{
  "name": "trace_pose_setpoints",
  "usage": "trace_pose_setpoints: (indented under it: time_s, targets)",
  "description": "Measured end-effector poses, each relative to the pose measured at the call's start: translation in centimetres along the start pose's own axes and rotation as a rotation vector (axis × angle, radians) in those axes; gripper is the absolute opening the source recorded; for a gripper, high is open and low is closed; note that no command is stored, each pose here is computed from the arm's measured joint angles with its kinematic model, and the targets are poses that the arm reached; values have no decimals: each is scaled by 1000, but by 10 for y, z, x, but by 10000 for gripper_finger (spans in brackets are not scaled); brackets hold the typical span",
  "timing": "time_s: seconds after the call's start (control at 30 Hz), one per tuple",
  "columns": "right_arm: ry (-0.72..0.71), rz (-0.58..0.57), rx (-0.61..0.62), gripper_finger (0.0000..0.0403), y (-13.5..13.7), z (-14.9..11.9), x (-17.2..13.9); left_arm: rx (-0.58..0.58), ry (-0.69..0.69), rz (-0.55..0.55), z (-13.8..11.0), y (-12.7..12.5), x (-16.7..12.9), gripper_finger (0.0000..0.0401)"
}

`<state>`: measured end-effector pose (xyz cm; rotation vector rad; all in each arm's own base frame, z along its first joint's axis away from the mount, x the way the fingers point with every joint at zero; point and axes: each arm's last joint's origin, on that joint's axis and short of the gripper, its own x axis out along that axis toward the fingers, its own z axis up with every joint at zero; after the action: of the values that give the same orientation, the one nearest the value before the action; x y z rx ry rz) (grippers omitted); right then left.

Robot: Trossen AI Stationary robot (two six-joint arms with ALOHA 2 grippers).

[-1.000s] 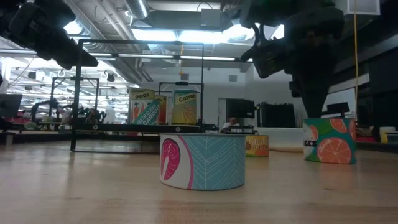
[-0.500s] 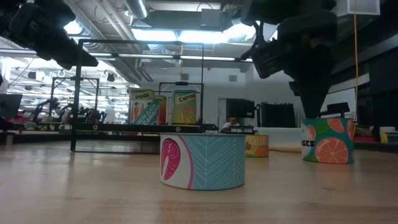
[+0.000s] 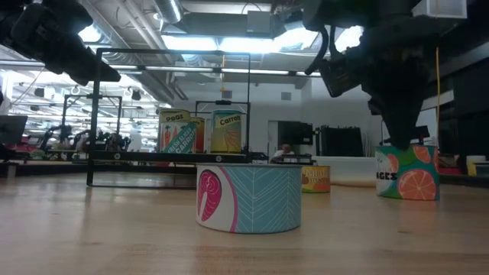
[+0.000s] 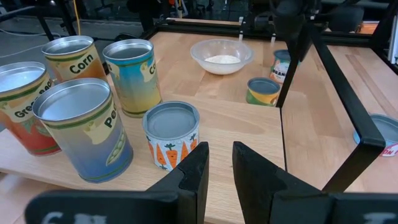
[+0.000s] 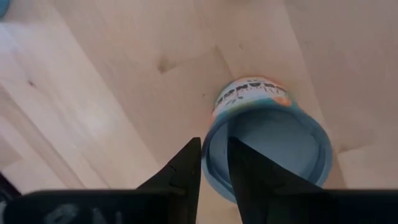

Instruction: Pick and place cans onto a shelf

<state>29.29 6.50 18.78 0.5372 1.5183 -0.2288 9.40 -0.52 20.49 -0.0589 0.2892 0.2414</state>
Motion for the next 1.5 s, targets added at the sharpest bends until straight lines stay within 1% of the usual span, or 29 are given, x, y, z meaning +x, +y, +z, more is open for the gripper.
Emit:
trace_pose_setpoints:
  time_s: [0.23, 0.5, 0.63, 0.73, 0.9, 1.1, 1.33, 1.5]
  targets:
    - [-13, -15, -3, 76, 0, 0, 0, 0, 0, 0, 0, 0, 0, 65]
    - [-13, -15, -3, 10, 0, 0, 0, 0, 0, 0, 0, 0, 0, 65]
    - [-13, -15, -6, 10, 0, 0, 0, 0, 0, 0, 0, 0, 0, 65]
    - [-13, -16, -37, 7, 0, 0, 0, 0, 0, 0, 0, 0, 0, 65]
    - [-3, -3, -134, 4, 0, 0, 0, 0, 0, 0, 0, 0, 0, 65]
    - [58, 85, -273, 2, 3, -1, -3, 0, 0, 0, 0, 0, 0, 65]
    - [38, 95, -472, 1, 12, 8, -36, 0, 0, 0, 0, 0, 0, 65]
    - [-38, 25, -593, 1, 12, 20, -64, -2, 0, 0, 0, 0, 0, 65]
